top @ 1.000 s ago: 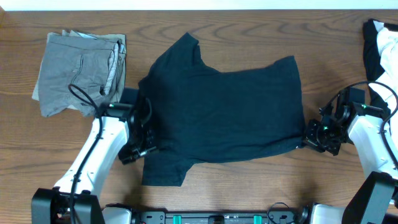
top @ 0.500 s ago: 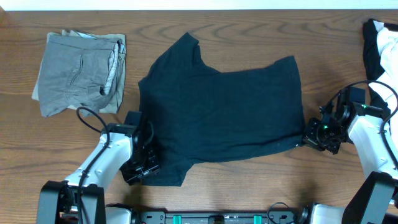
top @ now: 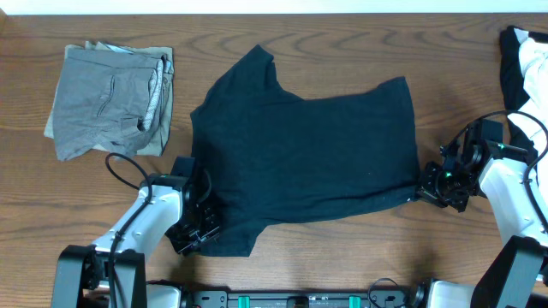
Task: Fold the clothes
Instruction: 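Grasp the bottom hem corners with the left and right grippers, then lift the hem with both grippers and fold it upward toward the collar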
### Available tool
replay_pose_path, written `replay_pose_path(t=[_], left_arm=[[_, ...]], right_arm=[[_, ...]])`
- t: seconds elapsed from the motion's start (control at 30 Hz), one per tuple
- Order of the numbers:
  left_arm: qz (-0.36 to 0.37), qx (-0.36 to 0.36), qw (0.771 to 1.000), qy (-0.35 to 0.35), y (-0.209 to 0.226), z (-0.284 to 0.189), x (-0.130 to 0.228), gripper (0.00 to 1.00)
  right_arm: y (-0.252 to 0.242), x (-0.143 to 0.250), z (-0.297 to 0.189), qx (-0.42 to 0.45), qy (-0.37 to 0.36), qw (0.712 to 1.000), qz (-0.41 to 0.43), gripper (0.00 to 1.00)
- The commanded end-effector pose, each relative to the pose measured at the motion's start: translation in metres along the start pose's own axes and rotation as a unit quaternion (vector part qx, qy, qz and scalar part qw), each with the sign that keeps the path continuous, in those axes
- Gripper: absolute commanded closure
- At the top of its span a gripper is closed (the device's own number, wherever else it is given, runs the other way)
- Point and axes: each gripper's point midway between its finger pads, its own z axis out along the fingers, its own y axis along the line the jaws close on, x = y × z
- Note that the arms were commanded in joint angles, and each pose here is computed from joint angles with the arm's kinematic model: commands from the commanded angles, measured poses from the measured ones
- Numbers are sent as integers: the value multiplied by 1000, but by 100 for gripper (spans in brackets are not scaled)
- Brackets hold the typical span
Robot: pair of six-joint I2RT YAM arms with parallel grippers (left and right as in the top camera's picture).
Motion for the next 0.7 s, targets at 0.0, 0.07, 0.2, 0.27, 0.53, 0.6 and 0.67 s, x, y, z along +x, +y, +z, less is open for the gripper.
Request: replay_pose_path(t=[0.0,0.07,0.2,0.27,0.53,0.6,0.67], left_arm=[[-1,12,1000,20,-4,10,4,87],[3,12,1000,21,-4,10,5,94],[21,30,999,34,-10,5,10,94],[22,31,999,35,-11,-4,12,94],[84,70,994,-20,-22,-69,21,94],[94,93,990,-54,-29,-86,18,94],[108,115,984,-86,-36,-101,14,94]], right_arm=[[6,-4,-5,-7,-11,1000,-2,98],[6,-4,-5,-8,-11,1000,-2,97],[7,-4,-5,-8,-11,1000,-2,98],[7,-5,-6,-9,-12,1000,-4,98],[22,-3,-32,-29,3,999,-21,99],[26,-5,-44,-30,2,999,-31,99],[31,-10,-53,-34,-7,999,-36,99]])
